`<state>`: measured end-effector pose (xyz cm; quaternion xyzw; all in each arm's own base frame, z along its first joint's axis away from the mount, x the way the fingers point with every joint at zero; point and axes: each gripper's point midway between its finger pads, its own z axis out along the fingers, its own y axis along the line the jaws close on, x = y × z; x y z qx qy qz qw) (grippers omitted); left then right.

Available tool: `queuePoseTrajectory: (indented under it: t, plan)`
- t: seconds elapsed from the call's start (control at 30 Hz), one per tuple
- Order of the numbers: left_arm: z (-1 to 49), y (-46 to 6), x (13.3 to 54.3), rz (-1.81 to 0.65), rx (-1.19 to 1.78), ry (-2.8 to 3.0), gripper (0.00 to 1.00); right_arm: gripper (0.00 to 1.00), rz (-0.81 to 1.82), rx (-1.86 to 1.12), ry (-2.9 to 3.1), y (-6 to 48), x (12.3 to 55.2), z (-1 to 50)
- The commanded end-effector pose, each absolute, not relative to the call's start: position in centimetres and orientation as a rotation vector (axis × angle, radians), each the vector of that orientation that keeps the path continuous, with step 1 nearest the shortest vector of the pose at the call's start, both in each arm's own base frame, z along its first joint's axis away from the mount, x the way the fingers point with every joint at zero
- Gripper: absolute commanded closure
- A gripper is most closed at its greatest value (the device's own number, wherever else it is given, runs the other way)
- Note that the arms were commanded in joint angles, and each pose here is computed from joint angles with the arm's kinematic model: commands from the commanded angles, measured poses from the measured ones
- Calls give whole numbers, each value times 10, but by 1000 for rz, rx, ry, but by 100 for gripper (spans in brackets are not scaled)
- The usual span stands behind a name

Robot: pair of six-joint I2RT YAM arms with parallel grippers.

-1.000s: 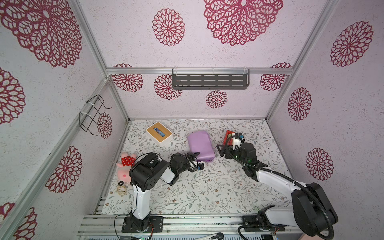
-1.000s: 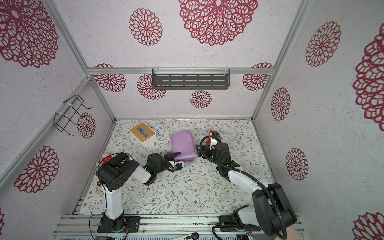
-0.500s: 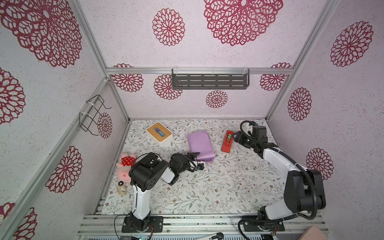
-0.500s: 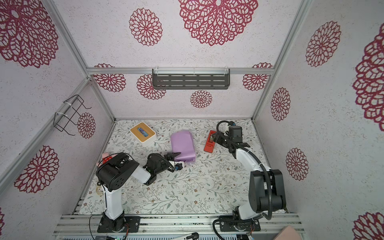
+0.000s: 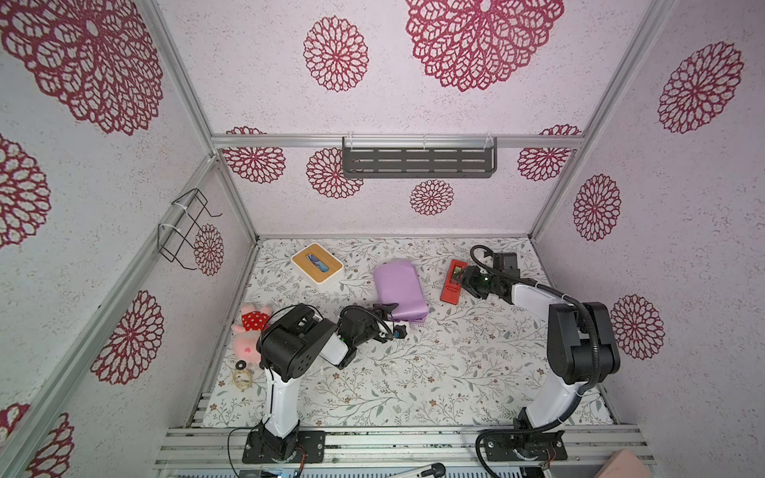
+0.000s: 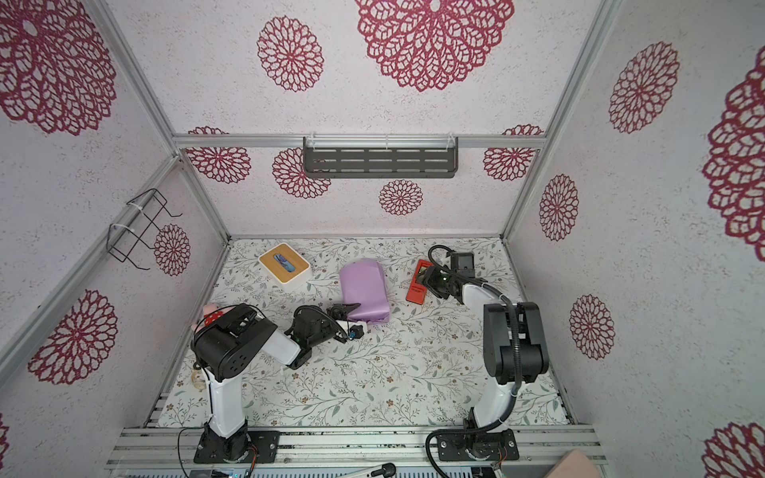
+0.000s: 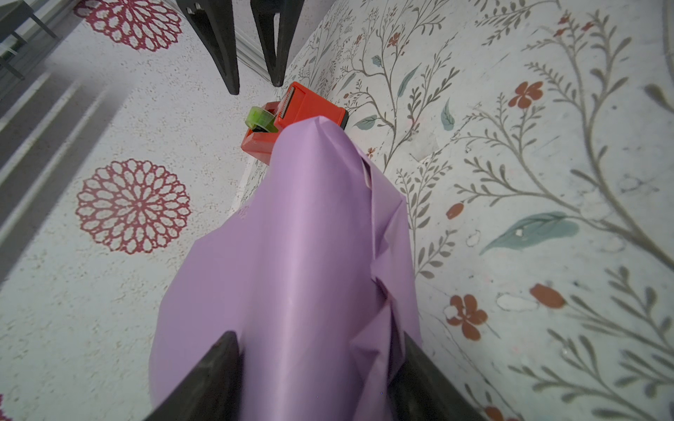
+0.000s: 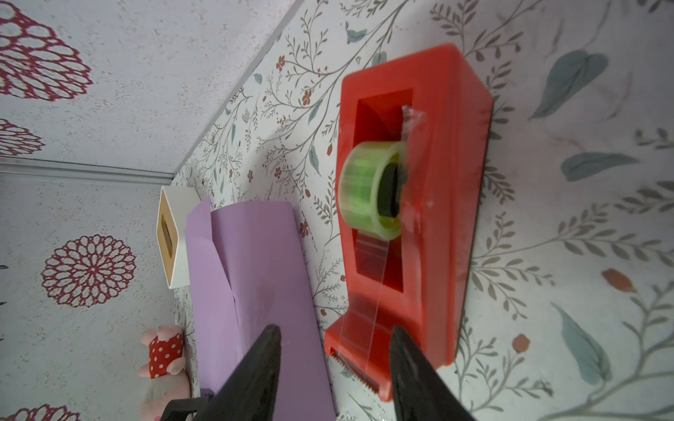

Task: Wrap a gift box in wrapping paper
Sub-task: Tear off the tape with the cutter.

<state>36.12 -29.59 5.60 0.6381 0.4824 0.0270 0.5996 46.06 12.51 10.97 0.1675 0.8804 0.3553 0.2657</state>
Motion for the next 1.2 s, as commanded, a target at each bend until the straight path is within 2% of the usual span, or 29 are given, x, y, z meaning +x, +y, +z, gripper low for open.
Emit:
queuePoseTrajectory:
  t: [0.0, 0.53, 1.17]
  plan:
    - [23, -288, 350, 12, 1566, 1220, 33, 49, 998, 449, 2337, 127, 472, 123]
    - [24, -289, 349, 4, 1568, 1217, 33, 55, 1062, 501, 2370, 133, 475, 94]
    - [24, -290, 349, 4, 1567, 1216, 33, 86, 1210, 630, 2264, 137, 472, 93]
